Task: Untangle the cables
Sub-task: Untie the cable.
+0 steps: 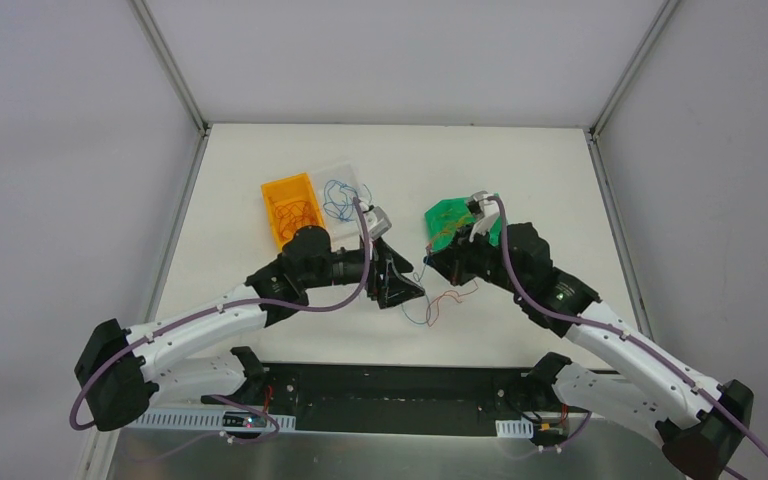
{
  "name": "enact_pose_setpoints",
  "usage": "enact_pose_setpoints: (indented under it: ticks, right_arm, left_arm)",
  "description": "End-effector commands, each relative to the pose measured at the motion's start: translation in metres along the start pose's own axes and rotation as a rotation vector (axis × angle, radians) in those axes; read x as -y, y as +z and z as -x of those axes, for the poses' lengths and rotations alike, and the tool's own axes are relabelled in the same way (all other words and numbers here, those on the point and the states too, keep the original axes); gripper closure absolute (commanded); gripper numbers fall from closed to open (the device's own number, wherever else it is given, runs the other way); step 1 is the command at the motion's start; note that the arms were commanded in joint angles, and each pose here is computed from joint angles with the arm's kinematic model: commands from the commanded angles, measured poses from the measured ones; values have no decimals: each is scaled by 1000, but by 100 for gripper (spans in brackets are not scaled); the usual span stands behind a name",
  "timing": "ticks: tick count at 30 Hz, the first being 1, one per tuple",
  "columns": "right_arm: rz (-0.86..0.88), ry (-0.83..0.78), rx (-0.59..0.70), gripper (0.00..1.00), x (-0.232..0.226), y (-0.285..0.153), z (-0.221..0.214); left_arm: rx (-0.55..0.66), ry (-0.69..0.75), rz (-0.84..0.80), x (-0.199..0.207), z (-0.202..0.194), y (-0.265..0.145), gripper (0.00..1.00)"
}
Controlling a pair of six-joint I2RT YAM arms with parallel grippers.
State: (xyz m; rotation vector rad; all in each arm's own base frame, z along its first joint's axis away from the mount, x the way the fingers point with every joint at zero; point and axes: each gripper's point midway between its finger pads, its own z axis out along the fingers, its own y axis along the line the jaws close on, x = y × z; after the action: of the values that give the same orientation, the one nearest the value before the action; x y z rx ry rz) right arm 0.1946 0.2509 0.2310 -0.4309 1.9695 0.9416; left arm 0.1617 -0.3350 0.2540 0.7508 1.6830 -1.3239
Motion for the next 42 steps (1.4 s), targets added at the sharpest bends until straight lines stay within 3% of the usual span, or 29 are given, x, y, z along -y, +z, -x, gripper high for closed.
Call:
enact_pose_setpoints:
  ticks: [1, 12, 13, 14, 16, 28, 32, 33, 36, 42]
  right_arm:
    - [48, 57, 100, 100, -22, -3, 40]
    - [123, 114, 98, 100, -40, -1, 47]
    - [125, 116, 96, 100, -40, -1, 47]
    - [129, 117, 95, 100, -41, -2, 47]
    - [130, 119, 95, 100, -41, -2, 47]
    - [75, 118, 36, 100, -32, 9, 38]
    - [-458, 285, 153, 100, 74, -5, 49]
    - [-500, 379, 191, 100, 94, -13, 49]
    - [-518, 602, 300, 100, 134, -31, 50]
    - [-355, 579, 194, 100, 109, -13, 39]
  left_arm:
    - [74, 240, -12, 3, 16, 5, 28]
    - [59, 369, 152, -30, 12, 19, 34]
    - [57, 377, 150, -30, 13, 20, 41]
    - [58, 377, 152, -30, 14, 21, 55]
    - [54, 374, 171, -33, 16, 22, 99]
    - [22, 341, 114, -17, 18, 21, 100]
    - [118, 272, 246, -37, 25, 4, 100]
    - [167, 255, 268, -38, 31, -5, 100]
    - [247, 171, 308, -52, 36, -25, 100]
    - [245, 157, 303, -54, 36, -33, 100]
